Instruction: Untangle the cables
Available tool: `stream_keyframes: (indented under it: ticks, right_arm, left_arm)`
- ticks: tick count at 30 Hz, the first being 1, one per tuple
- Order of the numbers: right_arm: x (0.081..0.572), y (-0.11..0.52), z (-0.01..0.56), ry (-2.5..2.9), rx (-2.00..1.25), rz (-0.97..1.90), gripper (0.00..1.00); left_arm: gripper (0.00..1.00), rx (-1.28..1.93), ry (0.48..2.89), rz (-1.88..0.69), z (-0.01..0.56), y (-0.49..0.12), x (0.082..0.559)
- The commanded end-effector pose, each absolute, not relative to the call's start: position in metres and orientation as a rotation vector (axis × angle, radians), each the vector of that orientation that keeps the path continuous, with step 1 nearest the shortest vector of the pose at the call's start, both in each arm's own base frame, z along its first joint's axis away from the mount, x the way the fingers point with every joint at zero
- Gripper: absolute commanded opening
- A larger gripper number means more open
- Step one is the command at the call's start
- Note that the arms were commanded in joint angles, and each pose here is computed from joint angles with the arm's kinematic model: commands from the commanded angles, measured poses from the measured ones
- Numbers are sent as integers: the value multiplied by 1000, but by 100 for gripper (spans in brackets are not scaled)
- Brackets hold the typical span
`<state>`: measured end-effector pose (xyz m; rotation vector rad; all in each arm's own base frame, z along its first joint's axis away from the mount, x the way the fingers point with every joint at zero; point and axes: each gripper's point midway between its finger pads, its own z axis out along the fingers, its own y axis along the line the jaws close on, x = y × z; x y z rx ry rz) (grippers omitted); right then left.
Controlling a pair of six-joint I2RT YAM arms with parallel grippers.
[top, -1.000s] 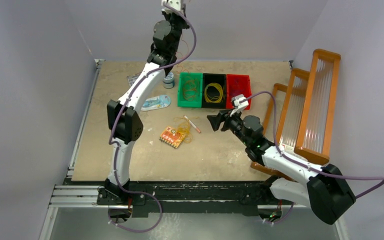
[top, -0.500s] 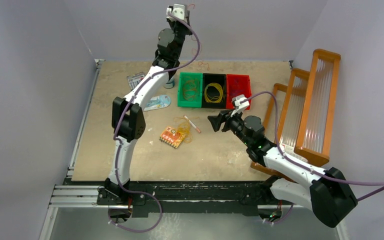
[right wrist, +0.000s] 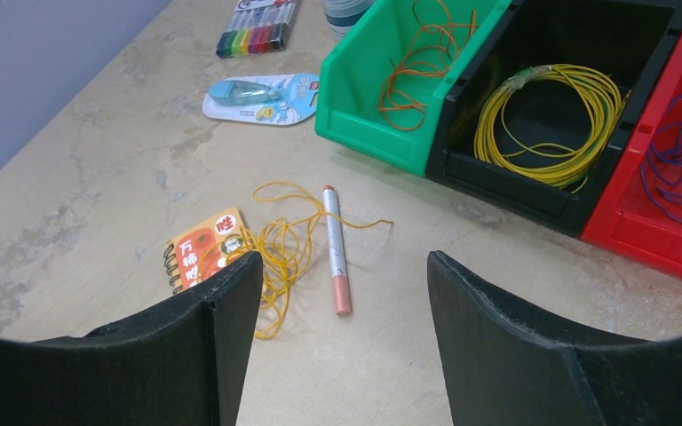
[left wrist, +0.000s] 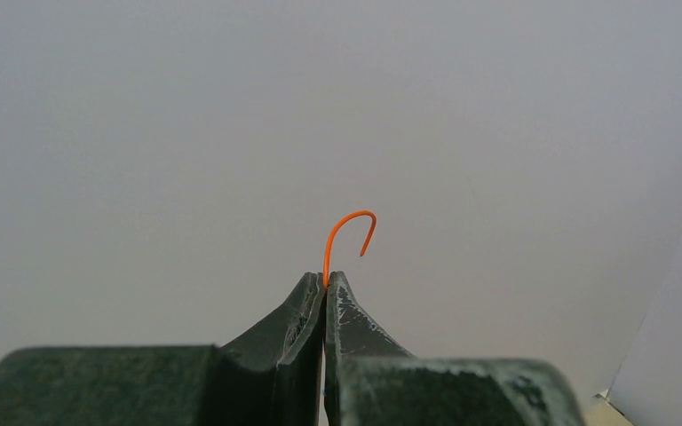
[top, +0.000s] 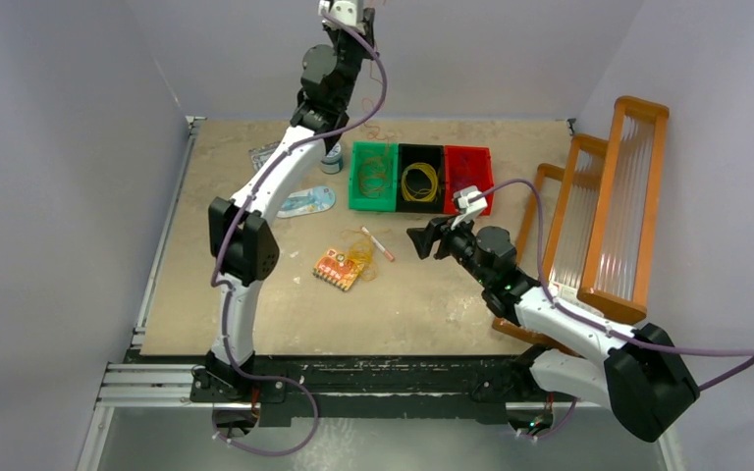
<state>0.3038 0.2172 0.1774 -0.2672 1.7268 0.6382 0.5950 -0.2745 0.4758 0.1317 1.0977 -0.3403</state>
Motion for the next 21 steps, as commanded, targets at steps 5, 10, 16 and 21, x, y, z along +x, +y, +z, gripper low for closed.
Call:
stream_keyframes:
  ticks: [5, 10, 16, 21]
  right_arm:
    - [314, 223, 209, 1633, -249, 662, 70]
    - [315, 226, 207, 1638, -259, 670, 70]
    - [316, 228, 205, 1643, -264, 672, 70]
    - [315, 227, 205, 1644, -264, 673, 70]
  left_arm:
    - [0, 55, 1040, -329, 520, -244, 536]
    - [0, 33, 1124, -295, 474, -236, 536]
    - [0, 3, 1232, -299, 415, -236, 542]
    - [0, -7, 1331, -252, 367, -238, 559]
